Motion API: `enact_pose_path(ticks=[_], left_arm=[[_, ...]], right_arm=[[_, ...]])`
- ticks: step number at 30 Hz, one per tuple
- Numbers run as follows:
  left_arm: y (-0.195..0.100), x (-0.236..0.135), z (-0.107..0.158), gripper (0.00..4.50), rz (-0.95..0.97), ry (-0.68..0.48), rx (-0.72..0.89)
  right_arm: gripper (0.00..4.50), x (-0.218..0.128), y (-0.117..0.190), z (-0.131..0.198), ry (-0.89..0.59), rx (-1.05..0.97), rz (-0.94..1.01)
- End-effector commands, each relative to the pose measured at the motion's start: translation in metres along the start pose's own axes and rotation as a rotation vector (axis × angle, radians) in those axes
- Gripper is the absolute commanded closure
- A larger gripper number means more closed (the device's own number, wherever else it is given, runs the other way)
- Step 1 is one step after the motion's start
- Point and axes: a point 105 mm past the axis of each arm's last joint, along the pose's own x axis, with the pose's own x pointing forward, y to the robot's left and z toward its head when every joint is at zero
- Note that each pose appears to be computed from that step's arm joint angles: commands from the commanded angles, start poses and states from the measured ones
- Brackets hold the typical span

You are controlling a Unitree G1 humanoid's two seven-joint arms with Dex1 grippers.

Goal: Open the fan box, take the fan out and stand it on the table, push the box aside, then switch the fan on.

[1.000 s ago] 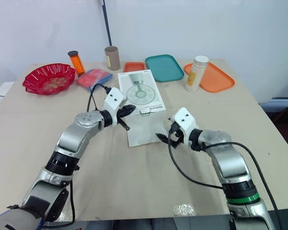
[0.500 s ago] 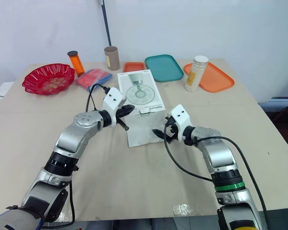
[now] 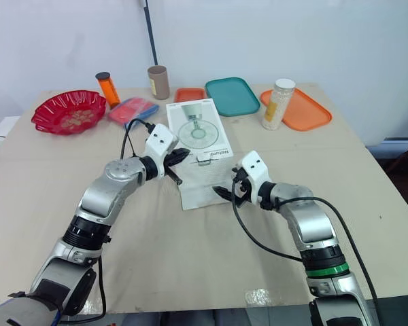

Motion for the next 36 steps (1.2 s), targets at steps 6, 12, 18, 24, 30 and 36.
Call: enact_pose_path(ticks=[6, 12, 18, 24, 30, 36], left_arm=[[0.001, 0.0, -0.001, 4.47, 0.003, 0.005, -0.003], [0.017, -0.01, 0.028, 4.47, 0.035, -0.062, 0.027], [0.024, -0.021, 0.043, 4.47, 0.052, -0.091, 0.049], [0.031, -0.029, 0.049, 4.47, 0.086, -0.11, 0.052], [0.043, -0.04, 0.049, 4.47, 0.137, -0.108, 0.045], [0.062, -0.074, 0.031, 4.47, 0.22, -0.046, 0.039]], right_arm=[[0.0, -0.013, 0.009, 0.022, -0.069, -0.023, 0.032], [0.0, -0.018, 0.017, 0.025, -0.078, -0.019, 0.072], [0.0, -0.025, 0.026, 0.031, -0.104, -0.006, 0.123], [0.0, -0.032, 0.038, 0.037, -0.128, 0.008, 0.189], [0.0, -0.04, 0.045, 0.049, -0.163, 0.013, 0.238], [0.0, -0.045, 0.047, 0.068, -0.235, 0.026, 0.262]])
